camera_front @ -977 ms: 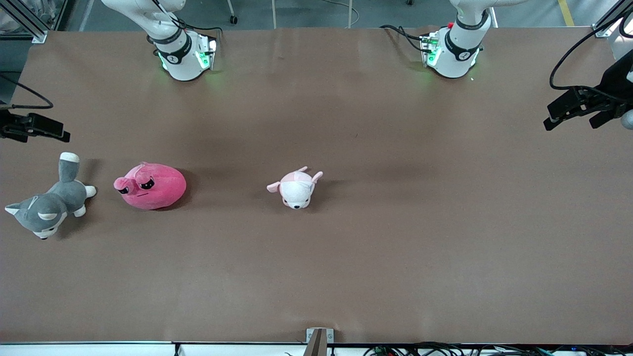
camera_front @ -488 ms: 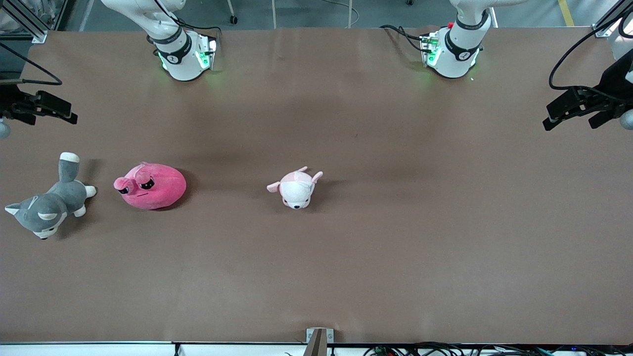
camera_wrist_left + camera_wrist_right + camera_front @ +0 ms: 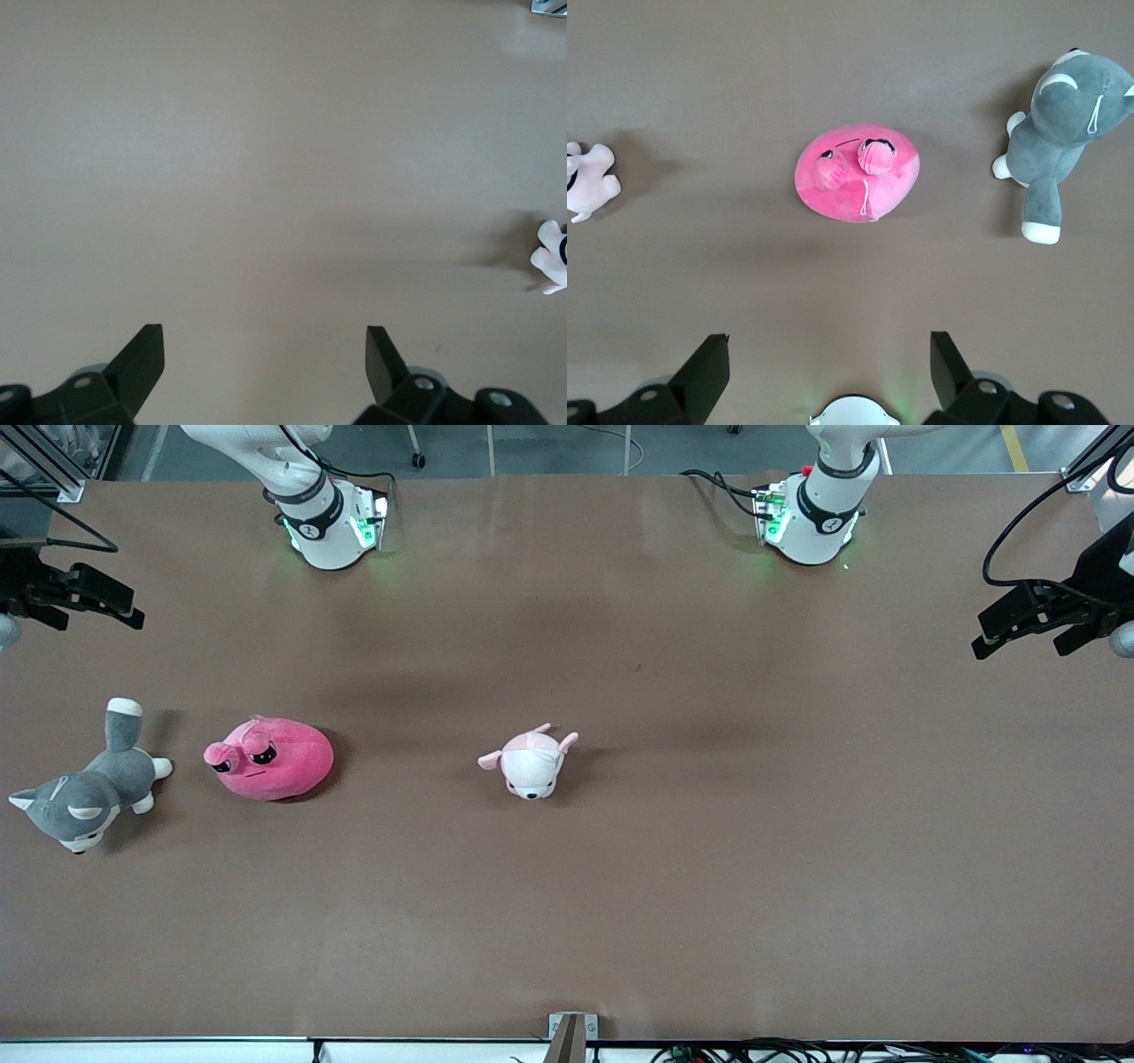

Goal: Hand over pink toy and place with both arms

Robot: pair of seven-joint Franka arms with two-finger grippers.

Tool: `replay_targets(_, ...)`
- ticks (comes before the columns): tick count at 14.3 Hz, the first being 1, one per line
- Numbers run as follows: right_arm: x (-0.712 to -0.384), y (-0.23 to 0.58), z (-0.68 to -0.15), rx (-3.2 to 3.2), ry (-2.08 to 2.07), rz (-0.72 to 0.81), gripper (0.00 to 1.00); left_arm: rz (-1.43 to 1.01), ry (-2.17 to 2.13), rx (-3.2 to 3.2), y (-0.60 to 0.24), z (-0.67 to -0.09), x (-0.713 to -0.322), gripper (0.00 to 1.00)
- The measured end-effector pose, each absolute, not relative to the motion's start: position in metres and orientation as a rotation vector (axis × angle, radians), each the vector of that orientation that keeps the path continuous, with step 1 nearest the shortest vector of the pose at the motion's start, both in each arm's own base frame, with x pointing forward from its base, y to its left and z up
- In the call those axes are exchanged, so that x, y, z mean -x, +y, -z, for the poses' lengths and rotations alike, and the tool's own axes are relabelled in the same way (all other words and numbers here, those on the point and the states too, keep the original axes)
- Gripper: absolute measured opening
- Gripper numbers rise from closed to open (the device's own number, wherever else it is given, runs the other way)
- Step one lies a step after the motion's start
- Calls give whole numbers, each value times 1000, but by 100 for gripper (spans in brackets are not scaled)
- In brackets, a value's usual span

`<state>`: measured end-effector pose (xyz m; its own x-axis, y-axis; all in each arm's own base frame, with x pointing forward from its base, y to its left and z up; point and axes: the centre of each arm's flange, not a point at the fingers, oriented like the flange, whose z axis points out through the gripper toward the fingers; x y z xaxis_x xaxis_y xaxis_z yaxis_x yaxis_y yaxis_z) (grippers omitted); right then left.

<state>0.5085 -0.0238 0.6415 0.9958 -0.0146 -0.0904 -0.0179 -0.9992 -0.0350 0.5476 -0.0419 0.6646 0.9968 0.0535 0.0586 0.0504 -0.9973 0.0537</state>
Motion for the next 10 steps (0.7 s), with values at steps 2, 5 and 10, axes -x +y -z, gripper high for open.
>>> replay_targets(2, -503, -25, -649, 3103, 28, -118, 100, -93, 80, -3087, -42, -665, -548, 100)
replay_targets(5, -498, -25, -657, 3104, 28, -97, 100, -93, 80, -3087, -42, -665, -548, 100)
replay_targets(10, -499, -24, -660, 3105, 27, -71, 100, -93, 79, -3087, -42, -665, -548, 100)
